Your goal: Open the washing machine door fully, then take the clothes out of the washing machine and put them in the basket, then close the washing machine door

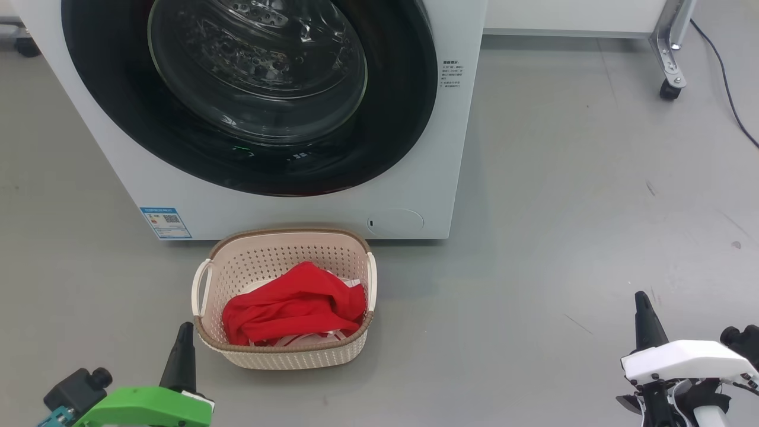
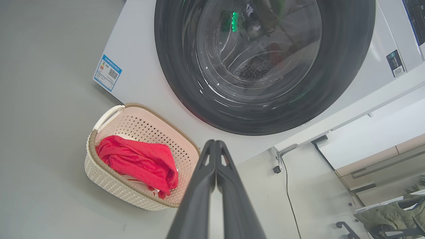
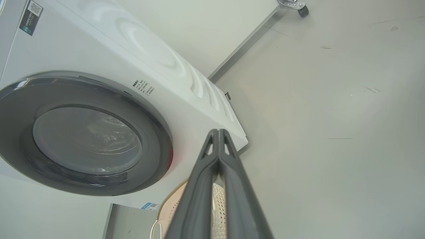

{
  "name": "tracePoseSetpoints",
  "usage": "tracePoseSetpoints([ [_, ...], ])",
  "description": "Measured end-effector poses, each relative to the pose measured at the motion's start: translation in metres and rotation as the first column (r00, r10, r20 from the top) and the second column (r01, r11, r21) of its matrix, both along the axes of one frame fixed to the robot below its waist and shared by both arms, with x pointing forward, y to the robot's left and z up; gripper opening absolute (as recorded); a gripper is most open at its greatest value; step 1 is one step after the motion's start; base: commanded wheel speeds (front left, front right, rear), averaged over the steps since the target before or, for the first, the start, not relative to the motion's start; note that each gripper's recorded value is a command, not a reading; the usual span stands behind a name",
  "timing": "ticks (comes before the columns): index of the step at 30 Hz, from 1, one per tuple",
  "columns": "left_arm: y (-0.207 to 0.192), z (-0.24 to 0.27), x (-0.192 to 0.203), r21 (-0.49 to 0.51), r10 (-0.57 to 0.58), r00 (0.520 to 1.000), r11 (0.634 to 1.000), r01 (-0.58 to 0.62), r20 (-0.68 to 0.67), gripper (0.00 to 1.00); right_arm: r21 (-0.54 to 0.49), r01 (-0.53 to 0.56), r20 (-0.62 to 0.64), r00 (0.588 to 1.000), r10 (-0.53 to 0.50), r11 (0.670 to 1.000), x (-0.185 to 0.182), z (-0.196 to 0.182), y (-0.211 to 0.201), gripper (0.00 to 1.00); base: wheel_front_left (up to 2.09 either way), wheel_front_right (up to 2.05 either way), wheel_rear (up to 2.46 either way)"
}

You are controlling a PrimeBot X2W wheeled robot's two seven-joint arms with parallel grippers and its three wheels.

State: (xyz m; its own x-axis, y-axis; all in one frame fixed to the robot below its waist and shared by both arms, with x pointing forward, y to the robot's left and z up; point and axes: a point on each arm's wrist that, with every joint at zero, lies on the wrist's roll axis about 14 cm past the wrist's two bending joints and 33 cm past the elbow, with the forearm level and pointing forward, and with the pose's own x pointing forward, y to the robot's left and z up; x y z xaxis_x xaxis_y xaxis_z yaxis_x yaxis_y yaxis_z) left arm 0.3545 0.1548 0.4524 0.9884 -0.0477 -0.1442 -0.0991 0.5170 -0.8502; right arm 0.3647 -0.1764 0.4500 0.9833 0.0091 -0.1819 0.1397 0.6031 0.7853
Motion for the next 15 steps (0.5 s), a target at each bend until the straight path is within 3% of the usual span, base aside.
tracePoseSetpoints([
  [15,0.01,0.002,0.003,-0.169,0.034,0.999,0.985,-0.038,-0.021,0.0,0.202,0.05,0.0,0.999,-0.051,0.978,0.003,0.005,-0.01,0.0,0.0,0.0,0.0],
])
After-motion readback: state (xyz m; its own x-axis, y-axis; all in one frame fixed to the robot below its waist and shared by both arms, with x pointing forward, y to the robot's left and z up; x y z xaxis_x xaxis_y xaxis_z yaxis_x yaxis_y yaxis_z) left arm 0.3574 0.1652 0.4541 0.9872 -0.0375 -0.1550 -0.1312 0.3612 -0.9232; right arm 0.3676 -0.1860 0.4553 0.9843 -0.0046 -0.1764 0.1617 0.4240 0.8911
